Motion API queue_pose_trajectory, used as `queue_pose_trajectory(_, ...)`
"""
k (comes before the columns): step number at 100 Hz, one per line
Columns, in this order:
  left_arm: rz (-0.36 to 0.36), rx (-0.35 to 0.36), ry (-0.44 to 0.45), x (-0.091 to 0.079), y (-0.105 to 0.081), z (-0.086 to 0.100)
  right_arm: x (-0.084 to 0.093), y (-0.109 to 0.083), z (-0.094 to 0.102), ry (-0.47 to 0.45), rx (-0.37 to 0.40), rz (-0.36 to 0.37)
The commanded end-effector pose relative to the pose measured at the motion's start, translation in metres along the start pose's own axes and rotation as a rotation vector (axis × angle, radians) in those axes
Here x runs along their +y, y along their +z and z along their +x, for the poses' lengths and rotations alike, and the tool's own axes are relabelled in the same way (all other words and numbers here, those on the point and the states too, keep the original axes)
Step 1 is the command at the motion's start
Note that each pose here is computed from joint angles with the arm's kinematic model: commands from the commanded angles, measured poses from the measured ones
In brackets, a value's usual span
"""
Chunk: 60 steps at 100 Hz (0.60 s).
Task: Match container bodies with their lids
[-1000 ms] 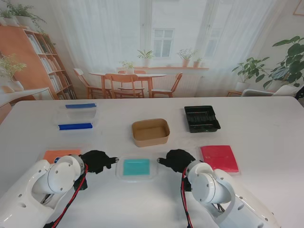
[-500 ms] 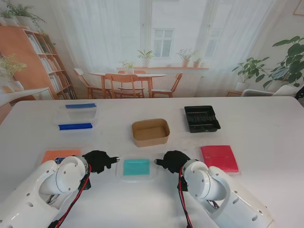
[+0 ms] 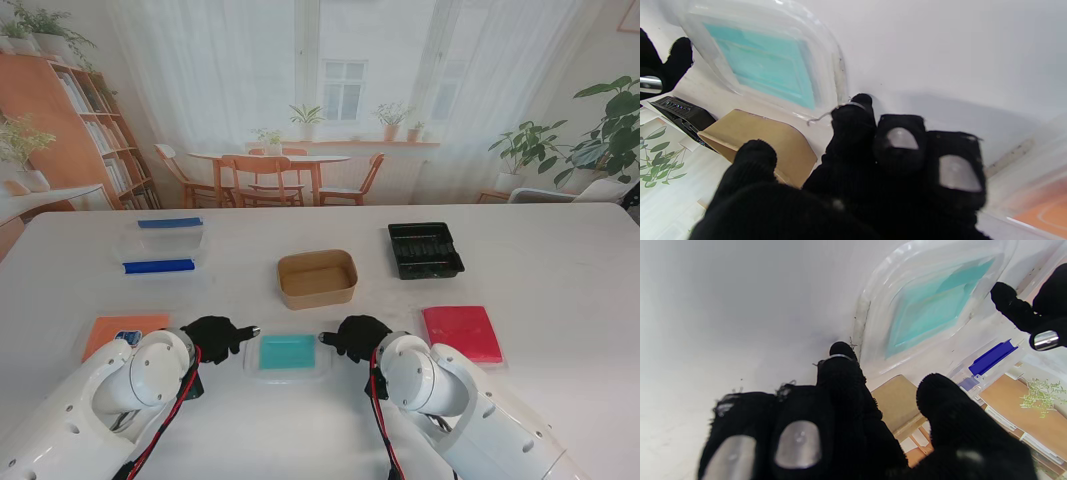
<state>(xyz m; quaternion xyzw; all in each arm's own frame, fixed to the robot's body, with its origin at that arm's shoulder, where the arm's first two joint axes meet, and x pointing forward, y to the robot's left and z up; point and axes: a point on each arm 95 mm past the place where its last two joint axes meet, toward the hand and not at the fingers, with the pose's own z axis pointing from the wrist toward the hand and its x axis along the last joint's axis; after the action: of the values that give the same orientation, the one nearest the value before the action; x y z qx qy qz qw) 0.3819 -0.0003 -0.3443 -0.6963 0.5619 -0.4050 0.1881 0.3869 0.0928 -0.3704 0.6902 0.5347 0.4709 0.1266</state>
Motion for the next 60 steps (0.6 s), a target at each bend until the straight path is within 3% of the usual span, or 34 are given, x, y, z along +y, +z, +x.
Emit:
queue_pose_trajectory(1,-0.045,-0.015,-0.023,0.017,0.005,-0.003,-0.010,0.002,-0.002,0.030,-0.019,0.041)
queue_pose_trajectory(60,-0.051,-0.011,-0.101,0.029,0.013,0.002,-0.024,0.006,0.003,0.188,-0.038,0.054)
